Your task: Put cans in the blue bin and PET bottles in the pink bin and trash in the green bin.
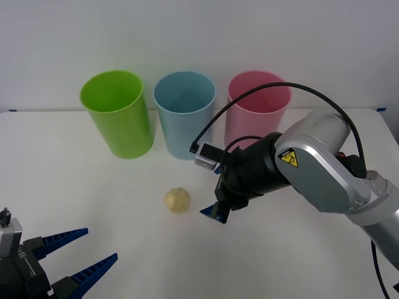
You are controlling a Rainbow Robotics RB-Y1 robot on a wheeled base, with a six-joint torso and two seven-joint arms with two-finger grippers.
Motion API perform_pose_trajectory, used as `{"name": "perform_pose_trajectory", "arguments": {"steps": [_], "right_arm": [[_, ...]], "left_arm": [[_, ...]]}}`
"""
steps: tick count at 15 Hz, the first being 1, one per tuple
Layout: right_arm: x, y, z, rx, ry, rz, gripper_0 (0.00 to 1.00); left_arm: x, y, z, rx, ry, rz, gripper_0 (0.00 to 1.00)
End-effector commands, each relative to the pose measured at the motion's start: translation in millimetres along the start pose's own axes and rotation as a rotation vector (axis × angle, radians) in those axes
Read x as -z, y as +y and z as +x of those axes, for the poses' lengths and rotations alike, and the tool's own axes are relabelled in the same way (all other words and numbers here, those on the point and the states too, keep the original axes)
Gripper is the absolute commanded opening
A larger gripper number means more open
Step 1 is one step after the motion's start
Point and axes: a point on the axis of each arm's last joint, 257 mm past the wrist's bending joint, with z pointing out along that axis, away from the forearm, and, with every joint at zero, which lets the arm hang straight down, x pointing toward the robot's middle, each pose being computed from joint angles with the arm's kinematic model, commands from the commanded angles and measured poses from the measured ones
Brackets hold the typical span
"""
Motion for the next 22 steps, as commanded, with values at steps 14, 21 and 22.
{"name": "perform_pose_trajectory", "arguments": {"steps": [14, 21, 22], "right_arm": [[-76, 5.5, -18, -0.046, -0.015, 0.003, 1.0], [-104, 8.7, -25, -0.042, -0.001, 0.021, 1.0], [-106, 10.6, -27, -0.041, 0.0, 0.02, 1.0]], "left_arm": [[0, 0.0, 0, 0.0, 0.0, 0.0, 1.0], [0, 0.0, 0, 0.0, 0.0, 0.0, 1.0], [0, 0.0, 0, 0.0, 0.0, 0.0, 1.0]]}}
